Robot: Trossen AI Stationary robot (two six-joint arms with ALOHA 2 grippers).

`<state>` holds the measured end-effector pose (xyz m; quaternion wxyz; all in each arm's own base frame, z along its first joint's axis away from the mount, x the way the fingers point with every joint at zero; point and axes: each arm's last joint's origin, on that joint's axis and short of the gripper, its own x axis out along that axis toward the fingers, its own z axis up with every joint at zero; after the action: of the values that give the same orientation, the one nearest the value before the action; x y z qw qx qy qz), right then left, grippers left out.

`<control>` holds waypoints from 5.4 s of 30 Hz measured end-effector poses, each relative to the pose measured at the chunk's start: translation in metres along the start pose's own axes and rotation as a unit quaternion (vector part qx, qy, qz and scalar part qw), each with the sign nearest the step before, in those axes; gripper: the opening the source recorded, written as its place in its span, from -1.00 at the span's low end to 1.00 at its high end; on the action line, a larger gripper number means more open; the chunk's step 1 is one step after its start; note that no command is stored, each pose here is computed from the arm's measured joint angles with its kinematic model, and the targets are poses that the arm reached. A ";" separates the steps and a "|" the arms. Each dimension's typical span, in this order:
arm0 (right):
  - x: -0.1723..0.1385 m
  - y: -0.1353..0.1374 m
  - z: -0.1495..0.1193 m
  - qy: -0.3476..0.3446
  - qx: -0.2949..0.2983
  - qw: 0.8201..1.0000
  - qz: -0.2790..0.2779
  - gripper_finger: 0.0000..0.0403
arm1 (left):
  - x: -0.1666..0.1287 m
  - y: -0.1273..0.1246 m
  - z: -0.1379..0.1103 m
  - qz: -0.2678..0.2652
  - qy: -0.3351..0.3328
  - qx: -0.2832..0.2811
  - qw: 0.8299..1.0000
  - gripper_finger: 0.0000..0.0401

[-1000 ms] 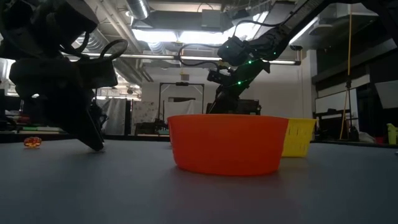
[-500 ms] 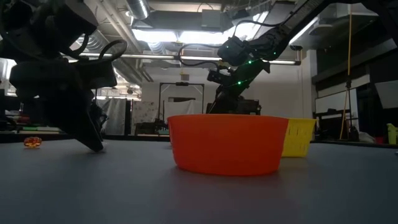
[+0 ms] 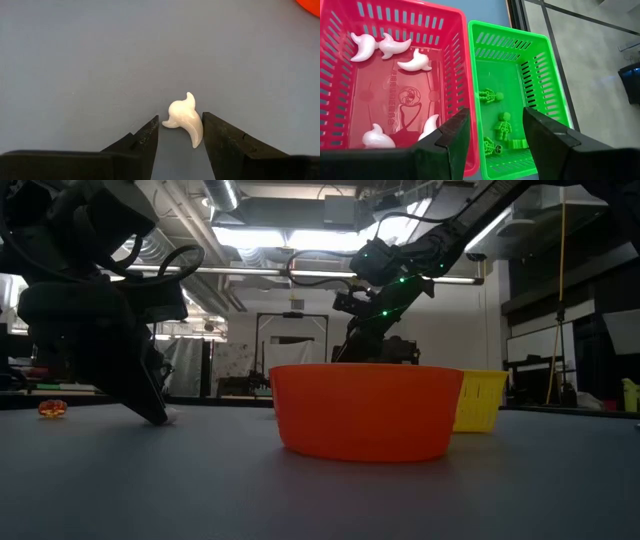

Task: Sort Halloween decoration
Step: Put the white ghost toy into the red bin

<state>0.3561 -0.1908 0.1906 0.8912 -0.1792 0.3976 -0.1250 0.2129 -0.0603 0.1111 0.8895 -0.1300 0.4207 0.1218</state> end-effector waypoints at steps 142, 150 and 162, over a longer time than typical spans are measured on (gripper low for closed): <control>0.000 0.000 0.000 -0.001 0.000 1.000 0.000 -0.10 | 0.027 0.006 0.014 0.009 -0.065 0.109 0.992 -0.29; 0.000 0.000 0.000 -0.001 0.000 1.000 0.000 -0.10 | 0.028 0.008 0.015 0.008 -0.061 0.106 0.993 -0.47; 0.000 0.000 0.000 0.000 0.000 1.000 0.000 -0.10 | 0.028 0.008 0.014 0.006 -0.056 0.107 0.993 -0.52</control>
<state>0.3561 -0.1906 0.1908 0.8913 -0.1792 0.3974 -0.1248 0.2373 -0.0450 0.0969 0.9199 -0.0244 0.3812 0.0887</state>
